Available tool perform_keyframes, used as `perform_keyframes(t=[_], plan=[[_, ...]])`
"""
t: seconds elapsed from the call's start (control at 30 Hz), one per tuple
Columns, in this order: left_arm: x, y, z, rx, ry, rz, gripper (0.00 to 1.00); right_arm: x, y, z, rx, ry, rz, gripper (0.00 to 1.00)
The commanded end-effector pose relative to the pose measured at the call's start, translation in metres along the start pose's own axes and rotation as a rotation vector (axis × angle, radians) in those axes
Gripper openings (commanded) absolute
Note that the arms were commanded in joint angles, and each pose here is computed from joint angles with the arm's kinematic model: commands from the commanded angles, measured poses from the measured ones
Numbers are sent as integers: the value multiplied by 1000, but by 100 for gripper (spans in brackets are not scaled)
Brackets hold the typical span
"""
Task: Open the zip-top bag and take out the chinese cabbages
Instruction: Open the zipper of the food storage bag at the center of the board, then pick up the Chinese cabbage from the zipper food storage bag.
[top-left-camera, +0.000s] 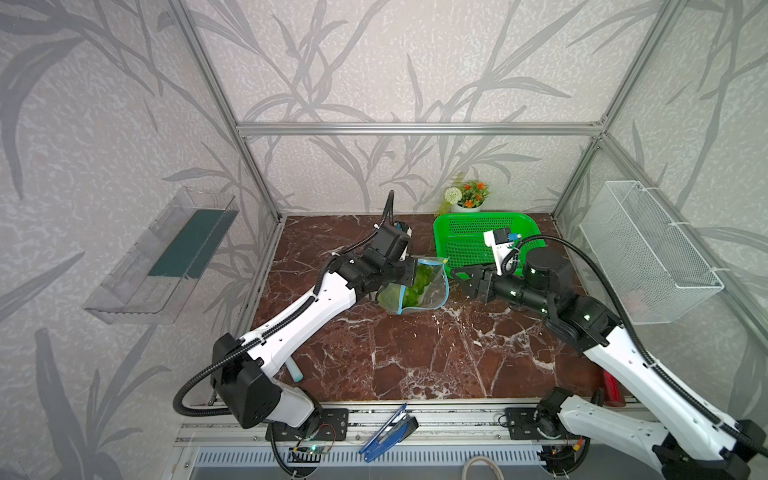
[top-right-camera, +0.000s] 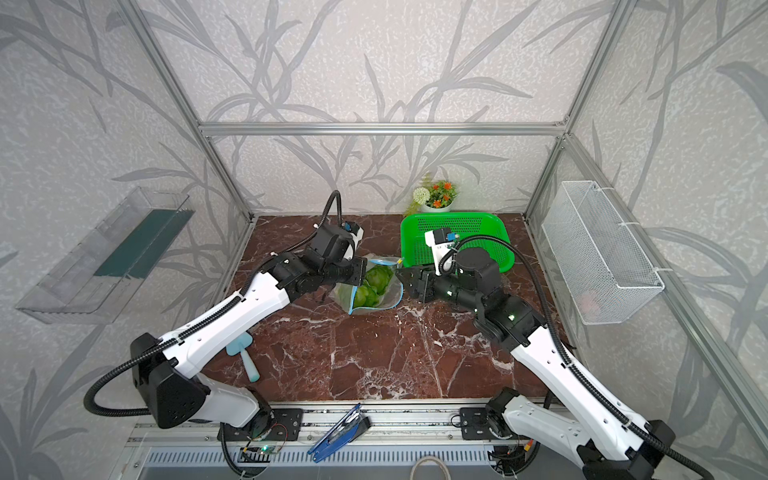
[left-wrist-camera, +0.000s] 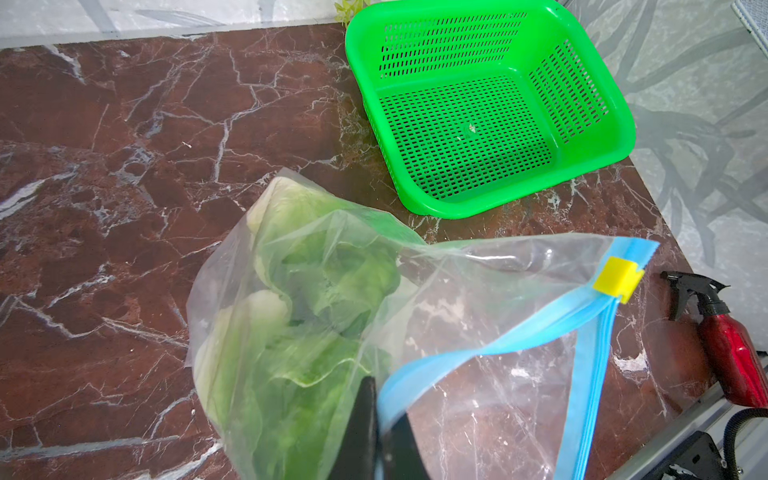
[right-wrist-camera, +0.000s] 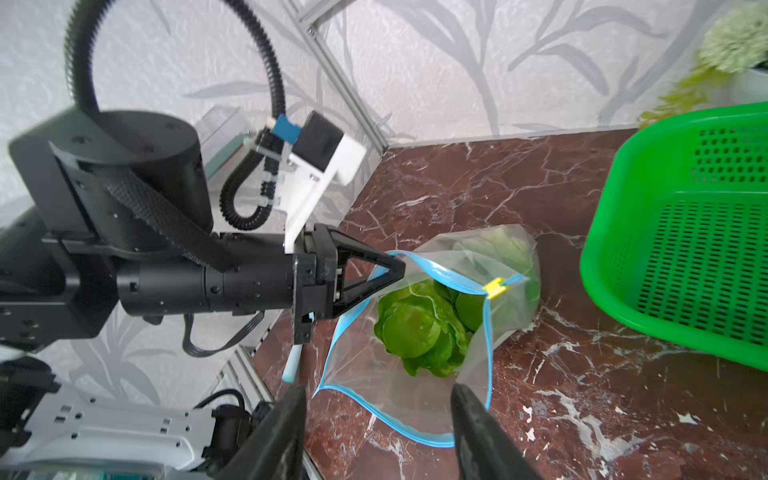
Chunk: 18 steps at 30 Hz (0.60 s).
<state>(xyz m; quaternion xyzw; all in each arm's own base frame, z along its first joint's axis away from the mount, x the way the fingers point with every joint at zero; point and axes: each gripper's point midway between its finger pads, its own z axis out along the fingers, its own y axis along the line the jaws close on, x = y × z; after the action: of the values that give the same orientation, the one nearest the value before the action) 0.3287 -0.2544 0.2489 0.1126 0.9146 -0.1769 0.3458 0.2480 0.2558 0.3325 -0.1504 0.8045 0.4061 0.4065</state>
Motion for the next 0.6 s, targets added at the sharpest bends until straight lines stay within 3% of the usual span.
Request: perform_keyframes(t=[0.0, 0.27, 0.57], plan=[[-13, -4, -7, 7, -34, 0, 0, 32, 4, 35, -52, 149, -76, 53], [-17, -2, -8, -10, -44, 6, 0, 48, -12, 86, -43, 144, -172, 48], [-18, -3, -5, -4, -42, -12, 0, 41, -2, 113, -90, 72, -284, 47]])
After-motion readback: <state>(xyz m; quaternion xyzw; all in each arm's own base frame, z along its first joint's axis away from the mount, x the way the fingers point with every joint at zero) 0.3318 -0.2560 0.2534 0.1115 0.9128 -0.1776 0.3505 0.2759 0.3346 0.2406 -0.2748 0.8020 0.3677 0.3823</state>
